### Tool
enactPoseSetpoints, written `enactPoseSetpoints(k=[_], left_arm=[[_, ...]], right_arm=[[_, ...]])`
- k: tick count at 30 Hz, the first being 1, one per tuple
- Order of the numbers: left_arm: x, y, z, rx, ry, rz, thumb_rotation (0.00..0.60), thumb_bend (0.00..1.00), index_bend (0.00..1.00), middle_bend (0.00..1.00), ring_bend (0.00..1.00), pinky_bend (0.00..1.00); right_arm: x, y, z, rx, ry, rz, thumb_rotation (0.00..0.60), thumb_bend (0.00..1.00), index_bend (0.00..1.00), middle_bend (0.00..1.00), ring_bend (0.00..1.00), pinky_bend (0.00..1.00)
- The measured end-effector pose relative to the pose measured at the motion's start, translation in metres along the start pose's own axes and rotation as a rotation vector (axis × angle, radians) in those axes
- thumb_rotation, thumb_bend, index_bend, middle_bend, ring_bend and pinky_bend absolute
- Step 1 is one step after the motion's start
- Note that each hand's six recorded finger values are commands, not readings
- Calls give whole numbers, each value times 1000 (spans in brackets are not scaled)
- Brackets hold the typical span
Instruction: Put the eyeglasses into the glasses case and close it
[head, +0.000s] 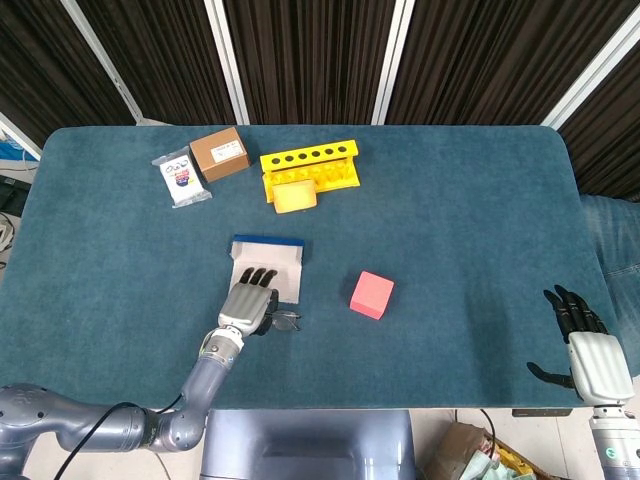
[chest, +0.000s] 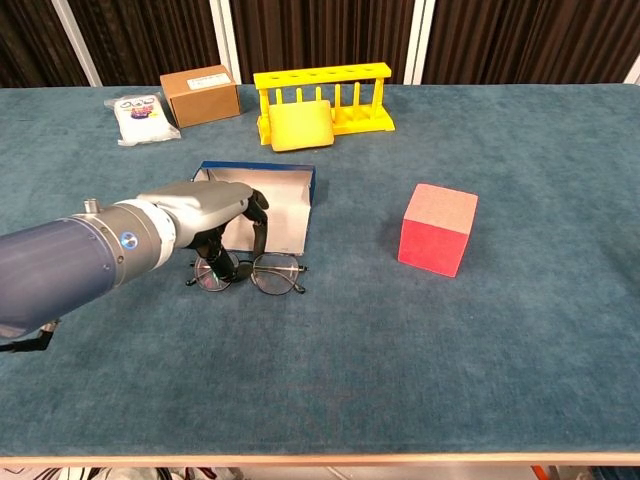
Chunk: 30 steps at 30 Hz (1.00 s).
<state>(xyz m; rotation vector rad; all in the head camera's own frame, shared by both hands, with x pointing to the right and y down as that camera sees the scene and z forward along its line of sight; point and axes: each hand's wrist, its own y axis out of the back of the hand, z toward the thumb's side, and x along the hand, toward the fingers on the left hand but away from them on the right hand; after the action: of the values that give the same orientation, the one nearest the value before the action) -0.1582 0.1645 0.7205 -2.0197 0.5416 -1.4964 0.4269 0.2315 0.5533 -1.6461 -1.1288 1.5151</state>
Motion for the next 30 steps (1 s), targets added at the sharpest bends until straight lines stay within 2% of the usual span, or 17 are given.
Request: enactPoseSetpoints(k=[30], left_arm=[[3, -1, -6, 1, 12, 11, 600, 383, 545, 113, 0, 0]], right_arm=[[-1, -1, -1, 6, -17, 7, 600, 0, 0, 0, 0, 176]])
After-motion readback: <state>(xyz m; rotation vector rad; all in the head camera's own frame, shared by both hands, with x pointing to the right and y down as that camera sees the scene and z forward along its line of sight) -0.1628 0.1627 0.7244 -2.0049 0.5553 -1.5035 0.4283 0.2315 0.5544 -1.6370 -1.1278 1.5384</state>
